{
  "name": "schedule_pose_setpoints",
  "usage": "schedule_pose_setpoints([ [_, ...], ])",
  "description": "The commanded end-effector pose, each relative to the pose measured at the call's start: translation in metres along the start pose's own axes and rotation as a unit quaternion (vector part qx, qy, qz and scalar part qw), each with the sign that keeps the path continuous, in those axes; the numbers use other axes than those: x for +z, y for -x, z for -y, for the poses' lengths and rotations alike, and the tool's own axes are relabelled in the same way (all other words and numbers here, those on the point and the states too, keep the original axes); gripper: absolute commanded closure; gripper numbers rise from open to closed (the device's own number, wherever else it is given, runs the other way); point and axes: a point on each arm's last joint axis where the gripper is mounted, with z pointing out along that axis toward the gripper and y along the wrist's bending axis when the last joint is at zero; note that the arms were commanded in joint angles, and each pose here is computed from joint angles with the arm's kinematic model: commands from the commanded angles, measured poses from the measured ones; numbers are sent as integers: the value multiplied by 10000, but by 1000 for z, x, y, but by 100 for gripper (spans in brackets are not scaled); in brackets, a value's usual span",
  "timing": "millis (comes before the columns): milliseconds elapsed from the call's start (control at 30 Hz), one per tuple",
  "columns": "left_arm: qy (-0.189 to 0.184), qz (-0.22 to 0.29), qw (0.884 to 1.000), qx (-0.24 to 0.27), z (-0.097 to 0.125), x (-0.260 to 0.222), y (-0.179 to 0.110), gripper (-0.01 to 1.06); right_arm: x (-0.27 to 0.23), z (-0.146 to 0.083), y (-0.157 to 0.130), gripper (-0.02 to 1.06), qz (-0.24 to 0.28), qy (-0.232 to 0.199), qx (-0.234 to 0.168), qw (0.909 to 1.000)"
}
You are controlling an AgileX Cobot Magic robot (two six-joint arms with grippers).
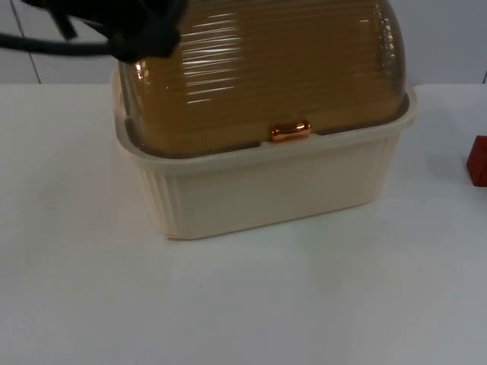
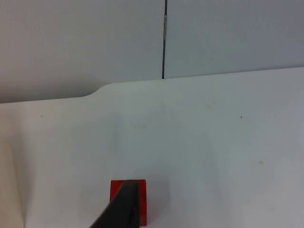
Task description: Open the box lid with the left hand, place the block into the box with the right hand, then close the box lid with the left hand.
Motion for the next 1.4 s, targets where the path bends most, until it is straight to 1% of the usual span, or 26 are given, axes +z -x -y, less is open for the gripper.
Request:
schedule_pose_setpoints([
  [0,-85,-36,9977,666,15,6,8,0,0,1,1,0,74,-9,7,10000],
  [33,-134,-47,9941,1078,26,13,13,0,0,1,1,0,74,-9,7,10000],
  [67,-134,-47,9941,1078,26,13,13,0,0,1,1,0,74,-9,7,10000],
  [133,-172,-96,9824,1856,48,25,16,0,-1,1,2,0,83,-9,8,10000],
  [200,-190,-193,9658,2579,69,39,16,0,-1,1,2,0,83,-9,8,10000],
  [233,-190,-193,9658,2579,69,39,16,0,-1,1,2,0,83,-9,8,10000],
  [267,-162,-242,9588,2826,77,45,16,0,-1,1,2,0,83,-9,8,10000],
  [333,-116,-314,9519,3044,94,59,13,0,-1,1,2,0,92,-7,8,10000],
  [367,22,-311,9441,3281,102,67,12,0,-1,1,2,0,93,-10,0,10000],
  [433,63,-287,9418,3350,105,70,12,0,-1,1,2,0,93,-10,0,10000],
  [533,375,-14,9312,3627,118,80,16,0,-1,1,2,0,92,-7,8,10000],
  [600,456,75,9315,3609,120,82,18,0,-1,1,2,0,92,-7,8,10000],
  [700,657,251,9269,3686,121,87,20,0,-1,1,2,0,92,-7,8,10000],
  [767,667,230,9309,3584,122,89,19,2,-1,1,2,0,92,-7,8,10000],
  [800,667,230,9309,3584,122,89,19,2,-1,1,2,0,92,-7,8,10000],
  [833,660,229,9343,3495,122,89,18,5,-1,1,2,0,92,-7,8,10000],
  [867,650,219,9370,3425,123,91,18,11,-1,1,2,0,92,-7,8,10000],
  [933,537,250,9404,3348,126,93,16,29,-1,1,2,0,92,-7,8,10000],
  [967,483,259,9409,3341,128,95,16,40,-1,1,1,0,83,-13,0,10000],
  [1000,483,259,9409,3341,128,95,16,40,-1,1,1,0,83,-13,0,10000],
  [1100,332,268,9436,3282,132,97,14,72,-1,1,1,0,83,-13,-20,10000],
  [1133,332,268,9436,3282,132,97,14,72,-1,1,1,0,83,-13,-20,10000],
  [1167,246,276,9462,3215,133,98,13,87,-1,1,1,0,83,-13,-20,10000],
  [1233,174,252,9505,3091,133,98,12,102,-1,1,1,0,83,-13,-20,10000],
  [1267,112,268,9520,3047,134,98,12,105,-1,1,1,0,83,-13,-20,10000],
  [1367,8,318,9534,3000,133,100,12,105,-1,1,1,0,83,-13,-20,10000],
])
